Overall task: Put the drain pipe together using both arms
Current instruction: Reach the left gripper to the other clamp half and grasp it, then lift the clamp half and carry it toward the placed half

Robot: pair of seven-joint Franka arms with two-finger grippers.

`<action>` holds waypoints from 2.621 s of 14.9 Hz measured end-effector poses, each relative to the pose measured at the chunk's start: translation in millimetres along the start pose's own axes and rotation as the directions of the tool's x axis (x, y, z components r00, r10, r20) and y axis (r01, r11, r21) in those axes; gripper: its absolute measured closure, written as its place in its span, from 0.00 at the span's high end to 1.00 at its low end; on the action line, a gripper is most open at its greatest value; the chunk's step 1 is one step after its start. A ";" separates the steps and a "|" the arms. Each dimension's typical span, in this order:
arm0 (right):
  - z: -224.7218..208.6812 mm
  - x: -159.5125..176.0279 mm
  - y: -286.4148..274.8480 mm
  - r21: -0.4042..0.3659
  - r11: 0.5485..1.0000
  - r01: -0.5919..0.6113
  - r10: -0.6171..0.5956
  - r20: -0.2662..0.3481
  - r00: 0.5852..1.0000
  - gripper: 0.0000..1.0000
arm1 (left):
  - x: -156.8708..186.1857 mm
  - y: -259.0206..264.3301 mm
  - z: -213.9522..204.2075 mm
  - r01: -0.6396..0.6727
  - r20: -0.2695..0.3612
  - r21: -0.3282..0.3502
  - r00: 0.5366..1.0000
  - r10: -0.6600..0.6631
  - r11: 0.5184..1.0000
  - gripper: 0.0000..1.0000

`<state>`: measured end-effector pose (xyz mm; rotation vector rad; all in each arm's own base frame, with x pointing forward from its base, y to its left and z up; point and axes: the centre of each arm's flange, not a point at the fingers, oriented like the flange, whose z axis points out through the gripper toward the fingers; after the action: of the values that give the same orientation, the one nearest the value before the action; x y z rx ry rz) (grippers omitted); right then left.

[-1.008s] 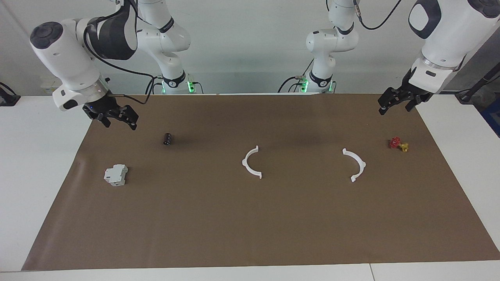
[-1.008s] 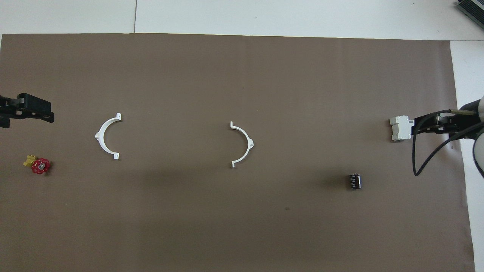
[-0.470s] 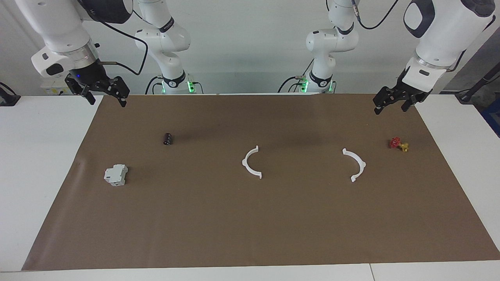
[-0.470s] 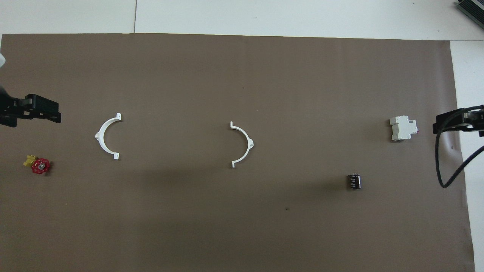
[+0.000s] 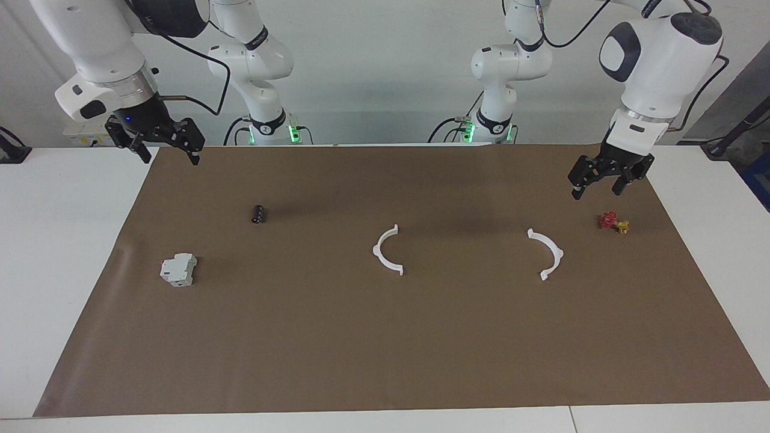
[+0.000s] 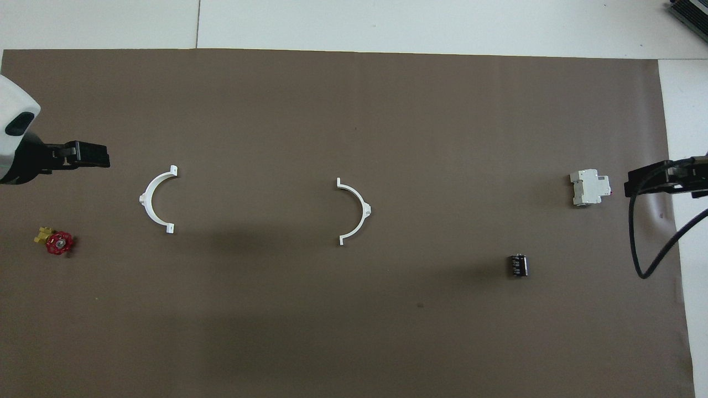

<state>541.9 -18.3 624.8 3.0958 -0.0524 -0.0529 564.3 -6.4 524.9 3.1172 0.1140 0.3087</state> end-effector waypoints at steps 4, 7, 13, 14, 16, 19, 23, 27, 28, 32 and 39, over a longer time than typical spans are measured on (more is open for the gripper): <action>-1.3 -0.3 -15.5 -0.001 1.000 0.029 -0.029 -0.002 1.000 1.00 | 5.6 -8.8 95.2 0.036 -0.052 -0.007 0.998 -0.036 0.999 1.00; -1.5 -0.3 -17.8 -0.001 0.999 0.050 -0.050 -0.003 0.999 1.00 | 11.1 -4.6 138.0 0.101 -0.054 -0.015 0.993 -0.101 0.995 1.00; -1.5 -0.3 -16.9 -0.001 0.999 0.048 -0.048 -0.003 0.999 1.00 | -21.6 -8.7 200.3 0.248 0.047 0.009 0.967 -0.249 0.969 1.00; -1.4 -0.3 -16.1 -0.001 0.999 0.047 -0.047 -0.003 0.999 1.00 | -23.9 -8.3 201.7 0.249 0.055 0.011 0.967 -0.249 0.969 1.00; -1.4 -0.3 -15.5 -0.001 0.999 0.046 -0.046 -0.003 0.999 1.00 | -26.4 -5.7 201.9 0.248 0.068 0.014 0.966 -0.248 0.969 1.00; -1.4 -0.3 -15.3 -0.001 0.999 0.045 -0.045 -0.003 0.999 1.00 | -30.2 -3.8 200.5 0.244 0.097 0.023 0.965 -0.245 0.970 1.00; -1.4 -0.3 -15.3 -0.001 0.999 0.045 -0.045 -0.003 0.999 1.00 | -40.2 -4.6 204.8 0.243 0.126 0.033 0.961 -0.245 0.970 1.00; -1.4 -0.2 -14.2 -0.001 0.999 0.043 -0.043 -0.002 0.999 1.00 | -49.3 -5.2 209.7 0.242 0.141 0.039 0.959 -0.245 0.970 1.00; -1.3 -0.2 -13.6 -0.001 0.999 0.042 -0.042 -0.002 0.999 1.00 | -50.9 -5.3 209.9 0.241 0.141 0.039 0.959 -0.245 0.970 1.00; -1.3 -0.2 -13.2 -0.001 0.999 0.042 -0.042 -0.002 0.999 1.00 | -61.8 3.3 215.7 0.228 0.115 0.026 0.967 -0.229 0.973 0.95; -1.3 -0.2 -13.2 -0.001 0.999 0.041 -0.041 -0.002 0.999 1.00 | -69.8 8.1 215.8 0.220 0.092 0.018 0.971 -0.221 0.975 0.15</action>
<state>542.2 -5.1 625.5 3.0962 0.0119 -0.0507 539.0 -19.5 299.7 3.0787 0.4570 0.1576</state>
